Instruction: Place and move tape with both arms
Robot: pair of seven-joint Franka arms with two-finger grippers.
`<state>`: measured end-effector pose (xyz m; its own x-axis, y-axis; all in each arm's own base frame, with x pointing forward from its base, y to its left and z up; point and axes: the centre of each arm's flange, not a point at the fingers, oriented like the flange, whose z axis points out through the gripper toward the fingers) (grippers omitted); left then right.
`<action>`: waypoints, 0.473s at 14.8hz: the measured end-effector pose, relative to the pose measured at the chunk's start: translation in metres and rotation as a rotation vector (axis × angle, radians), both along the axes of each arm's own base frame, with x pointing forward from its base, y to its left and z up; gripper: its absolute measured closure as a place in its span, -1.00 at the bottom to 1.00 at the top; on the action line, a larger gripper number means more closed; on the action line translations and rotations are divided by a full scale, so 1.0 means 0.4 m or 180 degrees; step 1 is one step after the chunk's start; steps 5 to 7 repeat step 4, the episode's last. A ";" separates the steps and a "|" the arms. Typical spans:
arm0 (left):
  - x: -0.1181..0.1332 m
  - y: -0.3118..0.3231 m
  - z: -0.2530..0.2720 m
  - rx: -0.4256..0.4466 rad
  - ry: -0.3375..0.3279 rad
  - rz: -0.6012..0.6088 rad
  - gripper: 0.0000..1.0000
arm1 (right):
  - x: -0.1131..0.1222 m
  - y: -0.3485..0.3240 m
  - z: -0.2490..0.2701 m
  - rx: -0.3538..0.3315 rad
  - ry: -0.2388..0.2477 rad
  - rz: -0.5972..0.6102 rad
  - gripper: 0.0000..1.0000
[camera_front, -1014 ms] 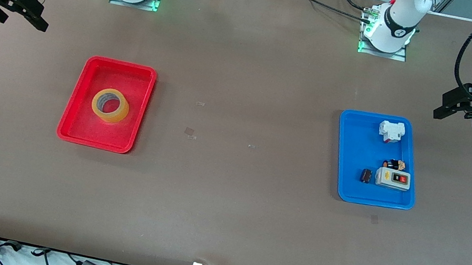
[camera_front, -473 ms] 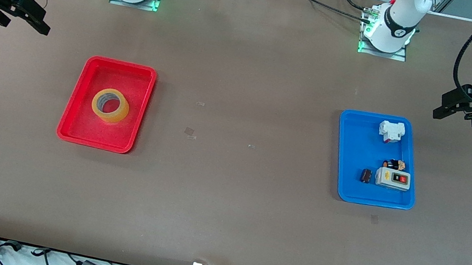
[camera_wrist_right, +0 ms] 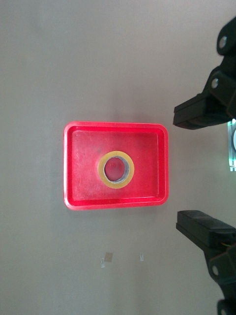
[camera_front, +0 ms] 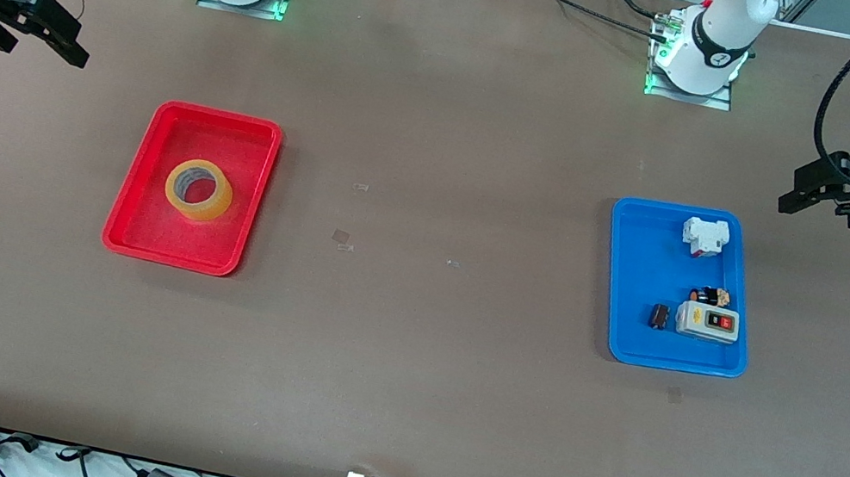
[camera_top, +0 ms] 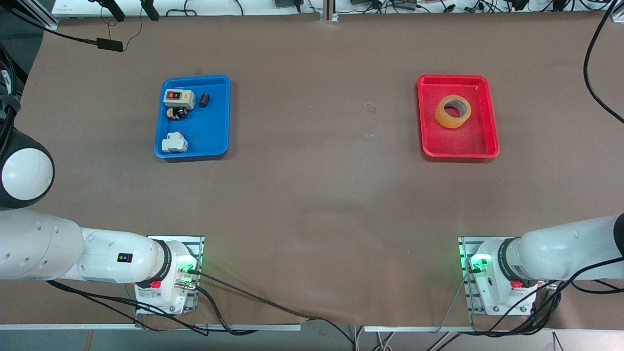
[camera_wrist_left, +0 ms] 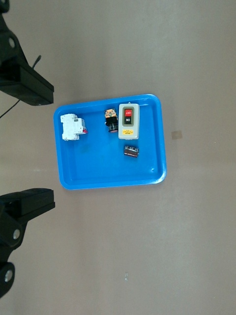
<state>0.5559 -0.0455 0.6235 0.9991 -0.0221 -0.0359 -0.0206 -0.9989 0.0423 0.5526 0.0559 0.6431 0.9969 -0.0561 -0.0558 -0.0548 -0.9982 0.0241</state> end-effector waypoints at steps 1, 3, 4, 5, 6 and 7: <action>0.000 0.000 0.000 0.0000 0.0000 0.0000 -1.00 | 0.004 0.000 -0.002 0.0002 -0.0015 0.0000 -0.98; 0.000 0.000 0.000 0.0000 0.0000 0.0000 -1.00 | 0.011 0.000 -0.009 0.0005 -0.0024 -0.0001 -0.98; 0.000 0.000 0.000 0.0000 0.0000 0.0000 -1.00 | 0.014 0.000 -0.011 0.0005 -0.0021 -0.0002 -0.98; 0.000 0.000 0.000 0.0000 0.0000 0.0000 -1.00 | 0.014 0.000 -0.011 0.0005 -0.0021 -0.0002 -0.98; 0.000 0.000 0.000 0.0000 0.0000 0.0000 -1.00 | 0.014 0.000 -0.011 0.0005 -0.0021 -0.0002 -0.98; 0.000 0.000 0.000 0.0000 0.0000 0.0000 -1.00 | 0.014 0.000 -0.011 0.0005 -0.0021 -0.0002 -0.98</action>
